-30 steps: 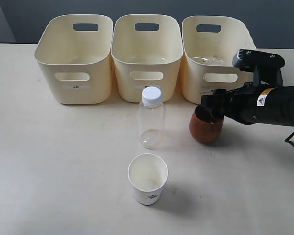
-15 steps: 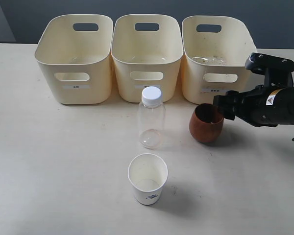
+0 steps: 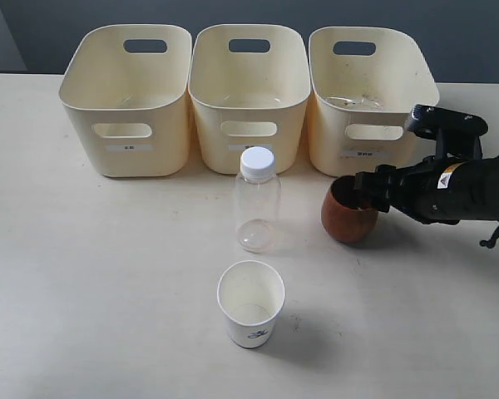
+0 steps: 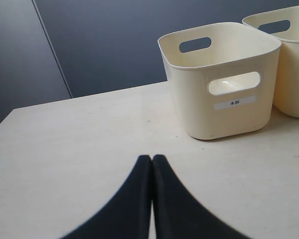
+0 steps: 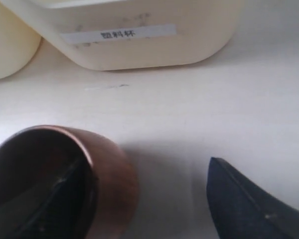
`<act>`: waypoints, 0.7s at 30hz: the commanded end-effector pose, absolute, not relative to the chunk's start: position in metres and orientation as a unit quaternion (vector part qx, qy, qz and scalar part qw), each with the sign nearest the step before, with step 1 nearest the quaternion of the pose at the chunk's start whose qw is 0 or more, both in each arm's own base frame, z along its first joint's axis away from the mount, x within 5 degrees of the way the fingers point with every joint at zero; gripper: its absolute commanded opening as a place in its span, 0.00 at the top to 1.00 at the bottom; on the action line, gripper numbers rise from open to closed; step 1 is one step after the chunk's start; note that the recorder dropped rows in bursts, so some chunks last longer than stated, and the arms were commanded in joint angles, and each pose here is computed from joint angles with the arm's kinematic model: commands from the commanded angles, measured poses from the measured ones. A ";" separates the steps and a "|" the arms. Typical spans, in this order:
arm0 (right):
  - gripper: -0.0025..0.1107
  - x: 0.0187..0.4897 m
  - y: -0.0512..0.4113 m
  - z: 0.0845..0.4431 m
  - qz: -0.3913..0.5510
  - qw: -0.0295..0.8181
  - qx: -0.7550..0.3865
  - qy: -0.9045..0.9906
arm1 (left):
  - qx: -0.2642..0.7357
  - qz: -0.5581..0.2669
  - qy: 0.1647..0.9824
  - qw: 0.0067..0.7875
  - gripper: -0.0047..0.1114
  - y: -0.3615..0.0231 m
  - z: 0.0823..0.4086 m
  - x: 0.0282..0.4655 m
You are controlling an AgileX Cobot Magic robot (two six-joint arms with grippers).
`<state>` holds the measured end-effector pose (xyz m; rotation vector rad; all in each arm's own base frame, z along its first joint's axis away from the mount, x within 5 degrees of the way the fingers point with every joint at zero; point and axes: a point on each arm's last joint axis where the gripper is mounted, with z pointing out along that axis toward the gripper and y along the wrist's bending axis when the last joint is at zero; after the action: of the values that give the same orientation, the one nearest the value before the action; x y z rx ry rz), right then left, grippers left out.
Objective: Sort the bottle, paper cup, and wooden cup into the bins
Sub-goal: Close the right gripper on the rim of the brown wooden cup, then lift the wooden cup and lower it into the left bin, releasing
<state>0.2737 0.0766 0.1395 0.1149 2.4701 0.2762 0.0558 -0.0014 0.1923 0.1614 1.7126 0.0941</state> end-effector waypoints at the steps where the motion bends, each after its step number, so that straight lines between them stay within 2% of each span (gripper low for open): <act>1: 0.39 0.279 0.077 0.139 0.110 0.340 0.047 0.933 | 0.071 0.039 0.753 0.653 0.96 -0.002 0.192 0.056; 5: 0.41 0.281 0.077 0.137 0.112 0.344 0.050 0.931 | 0.071 0.039 0.753 0.653 0.96 -0.002 0.192 0.056; 8: 0.53 0.281 0.077 0.133 0.111 0.339 0.053 0.933 | 0.071 0.039 0.753 0.653 0.96 -0.002 0.192 0.056; 10: 0.67 0.282 0.077 0.128 0.110 0.335 0.053 0.934 | 0.071 0.039 0.753 0.653 0.96 -0.002 0.192 0.056; 11: 0.71 0.282 0.077 0.125 0.108 0.330 0.053 0.936 | 0.071 0.039 0.753 0.653 0.96 -0.002 0.192 0.056; 16: 0.73 0.282 0.078 0.122 0.107 0.326 0.051 0.938 | 0.071 0.039 0.753 0.653 0.96 -0.002 0.192 0.056; 20: 0.98 0.282 0.078 0.124 0.107 0.329 0.049 0.937 | 0.071 0.039 0.753 0.653 0.96 -0.002 0.192 0.056; 21: 0.98 0.282 0.078 0.126 0.109 0.333 0.050 0.935 | 0.071 0.039 0.753 0.653 0.96 -0.002 0.192 0.056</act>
<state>0.2802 0.0782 0.1210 0.1282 2.4711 0.2763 0.0558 -0.0014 0.1923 0.1614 1.7126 0.0941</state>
